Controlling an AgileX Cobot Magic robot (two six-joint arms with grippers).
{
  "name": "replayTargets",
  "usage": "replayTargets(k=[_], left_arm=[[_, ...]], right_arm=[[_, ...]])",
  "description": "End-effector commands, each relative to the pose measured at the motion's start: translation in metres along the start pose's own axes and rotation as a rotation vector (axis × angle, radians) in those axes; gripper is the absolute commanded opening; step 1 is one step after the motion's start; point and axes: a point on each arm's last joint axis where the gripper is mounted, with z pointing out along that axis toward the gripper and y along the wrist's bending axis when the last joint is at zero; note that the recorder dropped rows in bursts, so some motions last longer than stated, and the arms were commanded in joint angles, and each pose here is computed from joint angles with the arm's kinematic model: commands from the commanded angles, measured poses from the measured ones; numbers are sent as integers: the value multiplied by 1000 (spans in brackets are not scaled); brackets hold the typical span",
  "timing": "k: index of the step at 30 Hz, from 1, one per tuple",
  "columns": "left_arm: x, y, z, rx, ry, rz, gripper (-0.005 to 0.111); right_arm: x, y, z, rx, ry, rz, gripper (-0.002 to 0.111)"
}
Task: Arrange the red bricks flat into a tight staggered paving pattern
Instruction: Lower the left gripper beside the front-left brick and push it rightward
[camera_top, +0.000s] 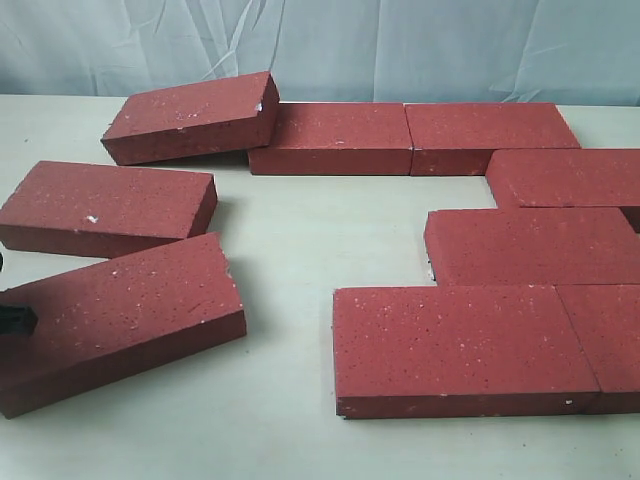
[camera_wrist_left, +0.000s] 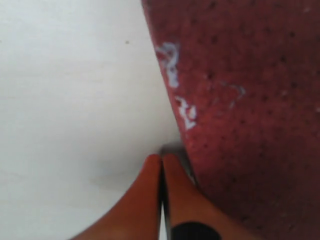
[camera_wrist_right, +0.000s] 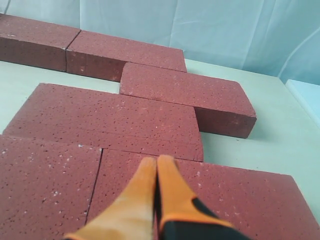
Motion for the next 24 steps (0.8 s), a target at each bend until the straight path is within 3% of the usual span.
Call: replayTargets(k=[1, 8, 24], left_arm=[[-2, -6, 0, 83, -9, 1, 0], [-5, -16, -1, 184, -45, 25, 0], [-8, -18, -1, 209, -78, 3, 0]], right_arm=[[-1, 0, 0, 5, -18, -2, -1], [-1, 0, 0, 5, -15, -3, -1], [-1, 0, 0, 5, -15, -3, -1]])
